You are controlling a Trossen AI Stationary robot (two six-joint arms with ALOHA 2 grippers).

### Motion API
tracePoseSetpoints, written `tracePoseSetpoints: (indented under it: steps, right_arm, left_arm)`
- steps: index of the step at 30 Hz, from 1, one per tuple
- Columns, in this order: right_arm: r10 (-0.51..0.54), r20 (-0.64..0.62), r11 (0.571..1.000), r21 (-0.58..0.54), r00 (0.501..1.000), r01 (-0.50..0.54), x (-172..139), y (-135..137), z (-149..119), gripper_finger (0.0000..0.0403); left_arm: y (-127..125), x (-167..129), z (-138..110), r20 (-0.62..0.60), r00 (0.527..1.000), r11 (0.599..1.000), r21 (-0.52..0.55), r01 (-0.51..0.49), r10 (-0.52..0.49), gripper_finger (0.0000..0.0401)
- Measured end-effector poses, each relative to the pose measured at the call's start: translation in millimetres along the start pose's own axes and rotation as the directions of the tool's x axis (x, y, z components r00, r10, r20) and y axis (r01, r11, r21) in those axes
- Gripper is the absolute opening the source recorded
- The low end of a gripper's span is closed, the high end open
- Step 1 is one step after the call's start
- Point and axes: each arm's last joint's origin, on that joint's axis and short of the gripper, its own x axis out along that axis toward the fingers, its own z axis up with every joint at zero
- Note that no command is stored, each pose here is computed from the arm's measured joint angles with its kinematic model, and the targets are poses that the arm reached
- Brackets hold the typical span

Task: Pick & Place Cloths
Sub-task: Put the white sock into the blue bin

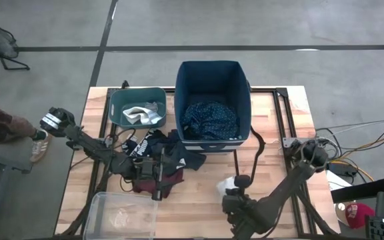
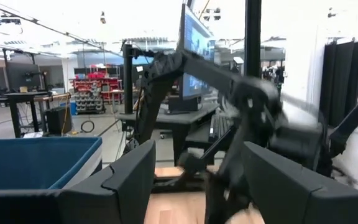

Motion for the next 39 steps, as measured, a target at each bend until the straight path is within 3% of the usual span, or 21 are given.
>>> tracePoseSetpoints:
  steps: [12, 18, 29, 39]
  right_arm:
    - [0.037, 0.207, 0.988, 0.142, 0.978, -0.067, -51.1, -57.5, 23.1, 0.0008]
    - [0.031, 0.276, 0.978, 0.188, 0.961, -0.086, -60.8, -80.8, 34.5, 0.0008]
    - [0.078, 0.387, 0.98, 0.139, 0.919, -0.141, -57.7, -89.0, 63.5, 0.0008]
    - [0.095, 0.47, 0.981, 0.105, 0.877, -0.162, -68.0, -94.9, 82.5, 0.0008]
  left_arm:
    - [15.9, 7.8, -15.4, -0.12, 0.992, 0.999, -0.017, -0.046, 0.044, 0.0243]
    - [19.5, 22.7, -20.5, -0.137, 0.989, 0.997, -0.054, 0.057, -0.064, 0.0243]
    - [12.0, 56.1, -27.7, -0.142, 0.988, 0.998, -0.045, 0.05, -0.056, 0.0243]
    - [14.6, 66.9, -35.4, -0.158, 0.984, 0.997, -0.024, 0.075, -0.078, 0.0243]
